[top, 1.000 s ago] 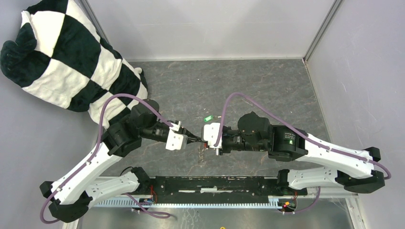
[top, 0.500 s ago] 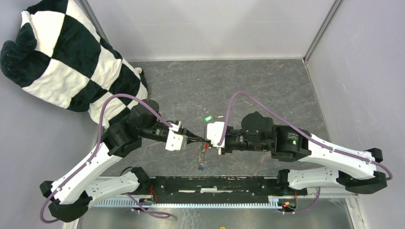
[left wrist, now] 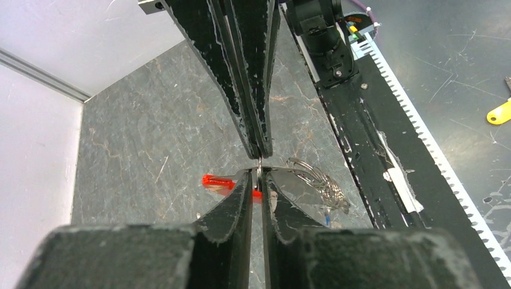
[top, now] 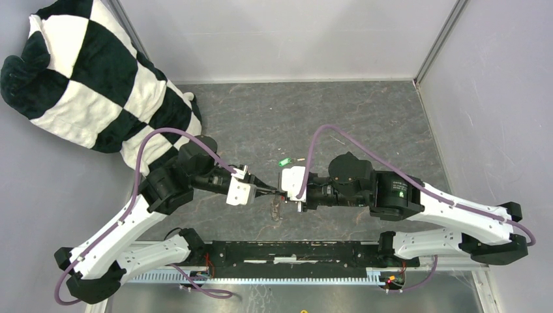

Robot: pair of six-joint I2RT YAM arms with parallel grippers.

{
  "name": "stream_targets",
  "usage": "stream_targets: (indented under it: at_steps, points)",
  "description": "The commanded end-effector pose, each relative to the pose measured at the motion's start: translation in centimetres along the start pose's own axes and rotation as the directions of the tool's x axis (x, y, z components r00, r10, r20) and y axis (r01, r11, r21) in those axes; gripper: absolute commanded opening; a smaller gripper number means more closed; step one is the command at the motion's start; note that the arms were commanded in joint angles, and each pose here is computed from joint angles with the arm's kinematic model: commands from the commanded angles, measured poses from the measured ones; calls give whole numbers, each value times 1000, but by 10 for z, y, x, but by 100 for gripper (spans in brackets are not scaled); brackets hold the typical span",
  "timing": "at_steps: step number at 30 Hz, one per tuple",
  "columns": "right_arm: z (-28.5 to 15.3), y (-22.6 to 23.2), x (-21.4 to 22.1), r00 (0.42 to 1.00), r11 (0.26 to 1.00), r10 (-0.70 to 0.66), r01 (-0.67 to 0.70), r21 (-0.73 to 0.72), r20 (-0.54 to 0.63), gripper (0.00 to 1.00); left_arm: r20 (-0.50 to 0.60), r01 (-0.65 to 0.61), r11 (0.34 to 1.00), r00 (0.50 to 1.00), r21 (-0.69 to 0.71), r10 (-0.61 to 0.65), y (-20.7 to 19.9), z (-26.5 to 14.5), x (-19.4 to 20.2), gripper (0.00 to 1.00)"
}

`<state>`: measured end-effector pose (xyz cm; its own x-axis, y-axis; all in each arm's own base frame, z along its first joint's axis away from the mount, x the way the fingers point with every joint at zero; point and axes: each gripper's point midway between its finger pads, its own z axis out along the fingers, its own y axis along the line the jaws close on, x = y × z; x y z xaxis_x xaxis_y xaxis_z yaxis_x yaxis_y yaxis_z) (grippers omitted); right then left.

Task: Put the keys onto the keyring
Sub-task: Adjust the key on the keyring.

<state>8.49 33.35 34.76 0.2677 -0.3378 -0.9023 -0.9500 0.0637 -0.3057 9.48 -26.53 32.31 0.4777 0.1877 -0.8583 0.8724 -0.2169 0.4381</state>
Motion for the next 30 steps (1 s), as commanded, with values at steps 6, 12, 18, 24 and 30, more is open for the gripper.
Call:
stream_targets:
  at_steps: [6,12,18,24,30]
  points:
    - [-2,-6,-23,999,1000,1,-1,2,44,1,36,-7,1000,999,-13,8,4,-5,-17,2]
    - [-12,-11,-32,995,999,-4,0,39,102,18,36,-16,1000,999,-4,16,-1,-5,-13,2]
    - [-47,-17,-47,944,990,-57,11,142,324,51,134,-93,996,987,-7,93,-3,-6,-33,2]
    - [-80,-18,-49,873,975,-107,-2,223,476,59,197,-286,958,938,-16,284,-10,-11,-44,2]
    - [-84,-16,-43,852,972,-112,-15,237,512,59,201,-502,864,843,-42,500,-13,-13,-44,2]
